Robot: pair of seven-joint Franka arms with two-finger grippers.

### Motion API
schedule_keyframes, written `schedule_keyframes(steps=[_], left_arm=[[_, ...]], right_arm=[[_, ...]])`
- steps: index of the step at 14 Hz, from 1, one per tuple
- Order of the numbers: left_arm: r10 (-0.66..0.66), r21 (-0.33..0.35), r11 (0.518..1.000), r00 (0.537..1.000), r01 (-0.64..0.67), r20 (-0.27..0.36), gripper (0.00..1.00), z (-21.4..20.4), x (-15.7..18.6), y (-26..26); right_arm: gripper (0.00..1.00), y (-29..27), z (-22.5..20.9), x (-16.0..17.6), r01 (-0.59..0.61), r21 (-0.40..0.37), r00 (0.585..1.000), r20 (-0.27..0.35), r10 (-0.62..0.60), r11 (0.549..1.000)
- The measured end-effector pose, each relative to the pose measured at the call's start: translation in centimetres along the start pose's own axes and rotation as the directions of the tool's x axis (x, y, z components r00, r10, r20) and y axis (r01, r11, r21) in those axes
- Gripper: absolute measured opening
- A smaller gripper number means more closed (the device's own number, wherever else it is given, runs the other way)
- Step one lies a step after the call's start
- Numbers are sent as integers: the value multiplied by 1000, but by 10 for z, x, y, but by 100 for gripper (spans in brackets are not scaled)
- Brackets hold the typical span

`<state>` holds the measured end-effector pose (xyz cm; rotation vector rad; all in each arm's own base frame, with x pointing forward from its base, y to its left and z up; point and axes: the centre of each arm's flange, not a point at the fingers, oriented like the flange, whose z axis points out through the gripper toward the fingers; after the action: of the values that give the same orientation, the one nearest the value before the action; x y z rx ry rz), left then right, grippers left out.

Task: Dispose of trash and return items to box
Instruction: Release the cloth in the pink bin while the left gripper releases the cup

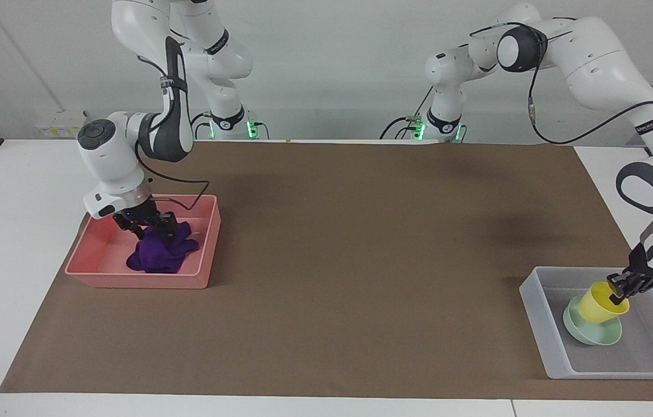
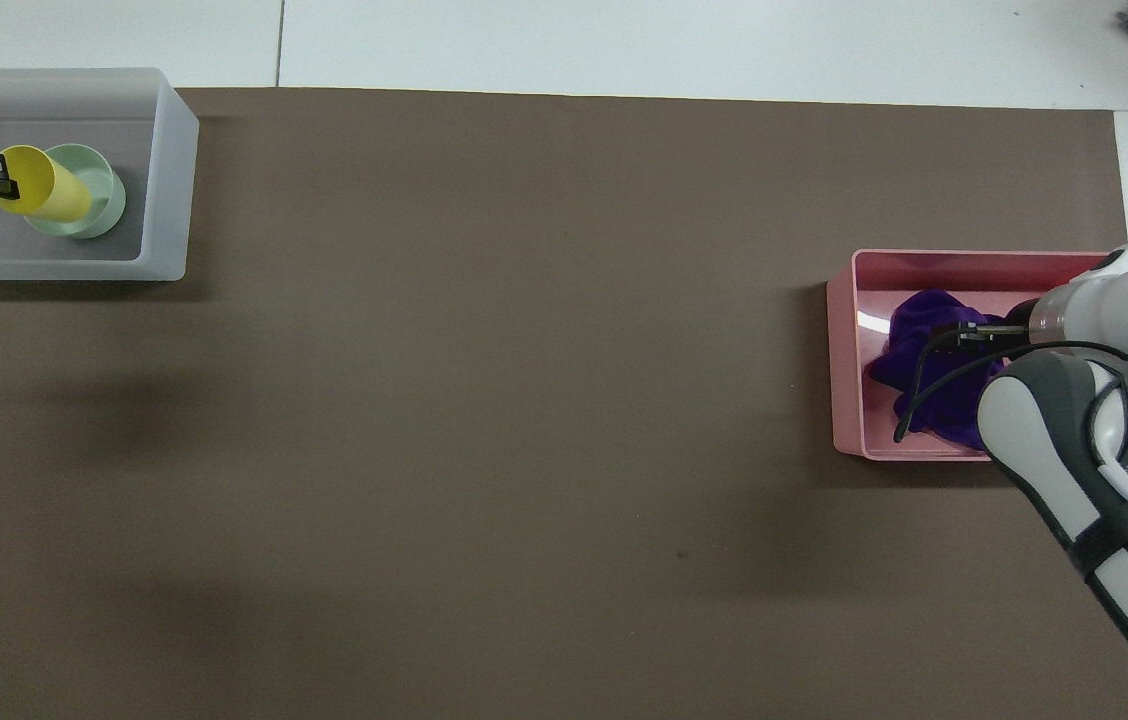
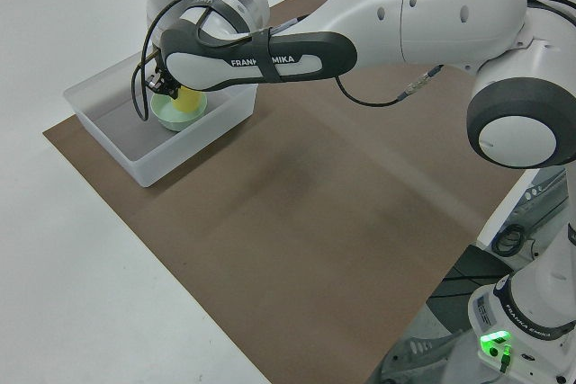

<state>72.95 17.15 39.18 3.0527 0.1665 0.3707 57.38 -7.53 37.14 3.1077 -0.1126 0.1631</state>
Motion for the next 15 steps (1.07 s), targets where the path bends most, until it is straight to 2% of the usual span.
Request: schedule_keyframes(steps=[1,5,8,9,11,12,15], left_arm=[[-8,-12,1000,1000,8,2,3,3,0,0],[-22,-31,999,1000,22,3,3,19,-7,3],[-28,-29,999,1000,28,4,3,28,-12,0],[-28,-28,999,1000,28,3,10,27,-12,0],[-26,-29,999,1000,26,0,30,24,-11,0],[-24,-29,999,1000,24,-5,46,22,-10,1],[42,-27,999,998,-44,-53,80,-10,-3,17]], right_arm=[[100,-5,-13,6,8,1,1000,-5,-8,1000],[100,-29,-82,20,-31,5,999,20,31,1000],[100,-66,-116,10,-65,6,997,49,65,998],[100,-82,-123,5,-72,6,996,60,71,997],[100,-106,-136,-3,-72,5,995,74,71,997],[100,-111,-147,-3,-67,4,995,81,66,998],[100,-108,-197,1,-66,2,994,87,65,998]])
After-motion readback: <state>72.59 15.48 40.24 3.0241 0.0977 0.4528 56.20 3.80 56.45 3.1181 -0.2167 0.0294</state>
